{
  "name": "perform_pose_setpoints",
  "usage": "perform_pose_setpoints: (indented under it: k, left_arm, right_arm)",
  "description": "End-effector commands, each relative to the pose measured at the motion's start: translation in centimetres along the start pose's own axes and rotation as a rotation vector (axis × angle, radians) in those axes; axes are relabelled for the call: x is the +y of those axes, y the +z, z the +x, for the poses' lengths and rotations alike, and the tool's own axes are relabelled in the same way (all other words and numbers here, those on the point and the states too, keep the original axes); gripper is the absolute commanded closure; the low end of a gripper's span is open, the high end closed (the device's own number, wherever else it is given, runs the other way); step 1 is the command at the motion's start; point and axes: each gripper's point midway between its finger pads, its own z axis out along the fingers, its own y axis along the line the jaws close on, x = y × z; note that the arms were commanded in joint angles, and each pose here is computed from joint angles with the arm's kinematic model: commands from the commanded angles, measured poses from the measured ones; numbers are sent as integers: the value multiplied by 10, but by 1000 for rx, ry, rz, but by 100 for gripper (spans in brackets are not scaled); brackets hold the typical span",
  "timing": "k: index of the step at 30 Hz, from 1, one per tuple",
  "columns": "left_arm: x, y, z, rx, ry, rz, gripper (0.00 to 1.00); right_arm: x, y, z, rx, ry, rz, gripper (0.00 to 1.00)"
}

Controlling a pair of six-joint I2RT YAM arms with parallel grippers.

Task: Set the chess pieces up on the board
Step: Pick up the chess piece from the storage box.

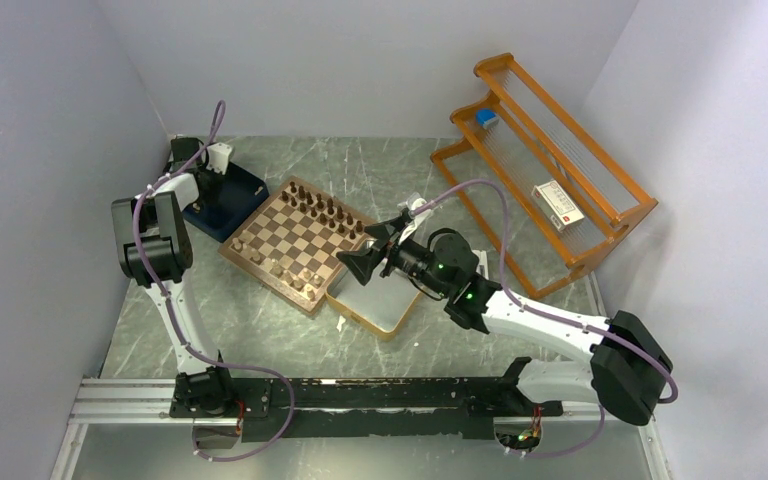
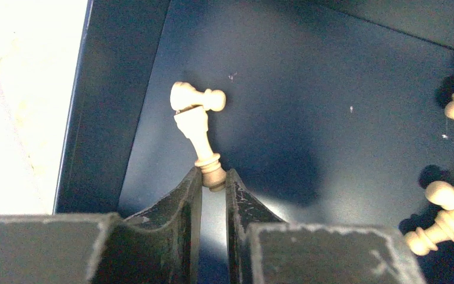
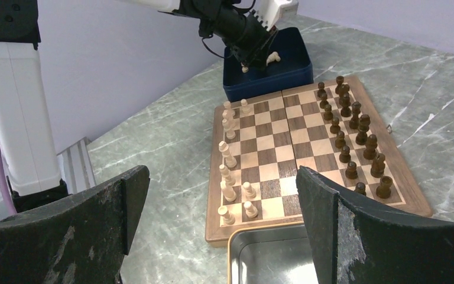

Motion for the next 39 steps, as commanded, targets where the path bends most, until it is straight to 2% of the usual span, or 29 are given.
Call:
perform_pose_setpoints:
  k: [1,10,17,25,30,33,39]
  left_arm:
    - [-24,-5,24,81,-24,105,83]
    - [-4,-59,-24,-47,-40,46,84]
    - [-25,-112,-61,-187,-94,154,83]
    - [-43,-165,-69,-289,-111,194,85]
    - [-84,-201,-92,-407,-99,307,85]
    - [-115,-216,-92,-433,-85,402,84]
    - [-178,-246,-83,-472,-20,595,84]
  right_arm:
    - [-2,-3,-12,-45,-19,11,0]
    - [1,2,-11,-24,30,5,0]
    - [2,-1,-16,-27,30,9,0]
    - [10,0,-21,-48,67,-26,2]
    - [0,8,-14,-26,71,21,3]
    - [-1,13,-12,-29,42,14,4]
    - [-20,24,-22,-76,-236,60,9]
